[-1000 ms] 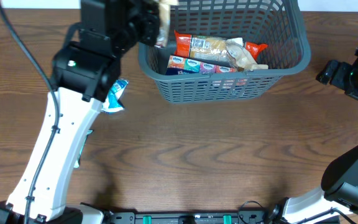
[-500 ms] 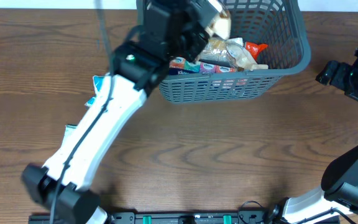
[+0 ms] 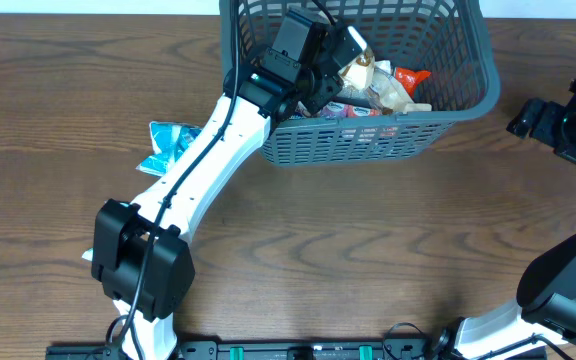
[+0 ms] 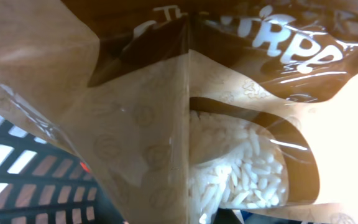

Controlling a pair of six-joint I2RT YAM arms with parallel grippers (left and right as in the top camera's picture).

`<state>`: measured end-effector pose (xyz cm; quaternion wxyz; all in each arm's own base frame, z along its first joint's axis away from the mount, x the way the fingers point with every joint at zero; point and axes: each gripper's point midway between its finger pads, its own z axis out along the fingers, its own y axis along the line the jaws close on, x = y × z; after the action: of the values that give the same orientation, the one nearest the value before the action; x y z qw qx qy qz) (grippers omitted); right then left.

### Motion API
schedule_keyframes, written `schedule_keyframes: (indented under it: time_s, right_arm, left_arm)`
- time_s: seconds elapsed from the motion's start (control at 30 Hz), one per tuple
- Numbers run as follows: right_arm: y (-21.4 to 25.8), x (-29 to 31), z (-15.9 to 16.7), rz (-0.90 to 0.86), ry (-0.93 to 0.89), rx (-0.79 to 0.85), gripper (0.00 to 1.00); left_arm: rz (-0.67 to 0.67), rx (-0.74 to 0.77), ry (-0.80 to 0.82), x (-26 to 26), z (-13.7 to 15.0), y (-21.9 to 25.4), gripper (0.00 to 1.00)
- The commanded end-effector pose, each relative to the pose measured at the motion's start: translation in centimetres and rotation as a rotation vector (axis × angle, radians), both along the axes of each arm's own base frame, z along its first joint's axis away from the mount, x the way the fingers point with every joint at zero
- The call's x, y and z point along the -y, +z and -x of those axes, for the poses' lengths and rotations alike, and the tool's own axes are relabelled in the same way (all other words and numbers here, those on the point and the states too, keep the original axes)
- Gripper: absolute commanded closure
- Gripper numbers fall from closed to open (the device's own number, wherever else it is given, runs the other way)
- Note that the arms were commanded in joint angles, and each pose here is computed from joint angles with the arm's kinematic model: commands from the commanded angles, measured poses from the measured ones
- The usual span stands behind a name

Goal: Pack container
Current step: 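Carry the rice bag into the basket and release it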

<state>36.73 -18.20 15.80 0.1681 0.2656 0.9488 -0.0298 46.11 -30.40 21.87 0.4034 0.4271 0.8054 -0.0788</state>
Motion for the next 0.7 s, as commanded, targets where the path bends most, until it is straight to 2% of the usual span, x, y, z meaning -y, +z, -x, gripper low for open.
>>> schedule_keyframes:
  time_s: [0.0, 0.03, 0.1, 0.17, 0.3, 0.33, 0.37, 0.4, 0.43, 0.53, 0.67]
  right_arm:
    - [-0.4, 0.1, 0.3, -0.006, 0.011, -0.014, 0.01]
    - [-0.4, 0.1, 0.3, -0.006, 0.01, -0.014, 0.01]
    - [-0.4, 0.0, 0.3, -0.006, 0.01, -0.015, 0.01]
    - [-0.4, 0.0, 0.3, -0.007, 0.011, -0.016, 0.01]
    - [-0.4, 0.0, 0.3, -0.008, 0.011, -0.017, 0.01]
    - [-0.5, 0.0, 0.4, -0.008, 0.011, -0.02, 0.01]
    - [-0.5, 0.0, 0.5, -0.01, 0.01, -0.023, 0.01]
    - [-0.5, -0.1, 0.5, -0.011, 0.01, -0.024, 0.01]
    - [-0.5, -0.1, 0.6, -0.012, 0.011, -0.026, 0.01]
    - [-0.5, -0.1, 0.6, -0.014, 0.011, -0.029, 0.01]
    - [-0.6, -0.2, 0.7, -0.015, 0.01, -0.033, 0.01]
  left_arm:
    - [0.01, 0.036, 0.005, -0.3, -0.6, 1.8, 0.89]
    - [0.003, 0.025, 0.007, -0.5, -0.4, 1.5, 0.83]
    - [-0.01, 0.004, 0.012, -0.9, -0.3, 1.0, 0.83]
    - [-0.019, -0.012, 0.017, -1.3, -0.1, 0.7, 0.73]
    - [-0.028, -0.024, 0.02, -1.5, 0.0, 0.4, 0.7]
    - [-0.028, -0.023, 0.018, -1.4, 0.1, 0.5, 0.61]
    - [-0.026, -0.019, 0.019, -1.5, 0.1, 0.7, 0.43]
    - [-0.022, -0.012, 0.02, -1.5, 0.2, 1.1, 0.32]
    - [-0.018, -0.005, 0.022, -1.6, 0.2, 1.5, 0.26]
    - [-0.021, 0.031, 0.049, -2.5, 0.1, 3.0, 0.22]
    - [-0.017, 0.088, 0.092, -4.2, 0.5, 6.1, 0.21]
